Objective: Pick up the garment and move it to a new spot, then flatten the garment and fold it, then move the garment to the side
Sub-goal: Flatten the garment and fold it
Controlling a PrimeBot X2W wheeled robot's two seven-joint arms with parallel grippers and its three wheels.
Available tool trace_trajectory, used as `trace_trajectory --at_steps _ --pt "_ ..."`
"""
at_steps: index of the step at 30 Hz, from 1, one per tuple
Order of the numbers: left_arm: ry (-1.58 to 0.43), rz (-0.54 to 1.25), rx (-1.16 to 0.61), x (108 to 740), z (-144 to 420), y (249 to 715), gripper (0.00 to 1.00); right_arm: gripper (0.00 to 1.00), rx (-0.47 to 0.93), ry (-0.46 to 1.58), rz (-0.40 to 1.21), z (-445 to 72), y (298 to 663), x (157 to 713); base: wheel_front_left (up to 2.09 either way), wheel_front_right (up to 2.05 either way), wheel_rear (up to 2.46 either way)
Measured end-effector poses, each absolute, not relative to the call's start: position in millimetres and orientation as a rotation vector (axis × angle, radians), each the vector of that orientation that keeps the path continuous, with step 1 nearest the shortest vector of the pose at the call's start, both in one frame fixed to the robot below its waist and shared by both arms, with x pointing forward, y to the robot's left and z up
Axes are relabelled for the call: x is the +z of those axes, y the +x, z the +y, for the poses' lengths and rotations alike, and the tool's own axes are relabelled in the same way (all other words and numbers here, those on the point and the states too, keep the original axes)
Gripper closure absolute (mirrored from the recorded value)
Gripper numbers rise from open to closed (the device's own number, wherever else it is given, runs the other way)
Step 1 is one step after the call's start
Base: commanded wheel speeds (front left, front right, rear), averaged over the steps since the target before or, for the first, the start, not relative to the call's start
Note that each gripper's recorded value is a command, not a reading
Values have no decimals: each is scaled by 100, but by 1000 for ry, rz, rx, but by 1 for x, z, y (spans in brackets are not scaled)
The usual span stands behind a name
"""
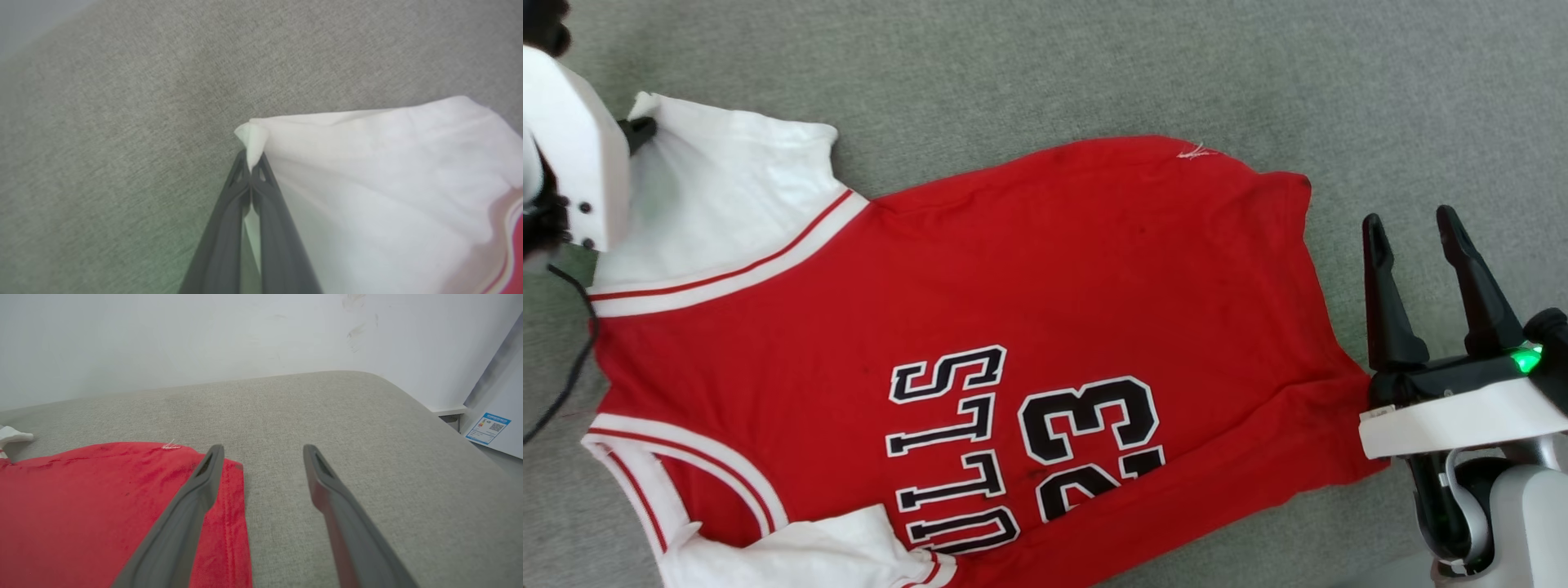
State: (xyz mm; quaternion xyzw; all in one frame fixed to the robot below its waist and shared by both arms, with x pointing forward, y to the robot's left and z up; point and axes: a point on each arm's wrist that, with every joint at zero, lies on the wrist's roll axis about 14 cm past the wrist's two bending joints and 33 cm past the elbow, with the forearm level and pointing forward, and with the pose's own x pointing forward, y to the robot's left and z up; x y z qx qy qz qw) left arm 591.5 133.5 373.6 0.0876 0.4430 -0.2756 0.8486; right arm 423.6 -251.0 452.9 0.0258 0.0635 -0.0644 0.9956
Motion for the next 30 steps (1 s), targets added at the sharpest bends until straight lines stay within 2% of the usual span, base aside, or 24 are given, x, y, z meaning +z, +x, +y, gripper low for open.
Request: trace_trajectory --at_steps 4,10,17,24,30 --pt "171 851 -586 389 131 588 100 0 -100 38 150 -247 426 456 0 0 0" --pt "170 639 -612 446 126 584 100 0 -18 -32 247 -244 427 463 0 0 0" --pt "173 453 -637 505 134 558 100 0 125 -149 445 -233 441 468 0 0 0" --pt "164 393 -698 523 134 512 100 0 287 -230 678 -208 462 458 0 0 0" --pt "156 317 -722 540 128 491 100 0 328 -340 862 -208 482 437 0 0 0"
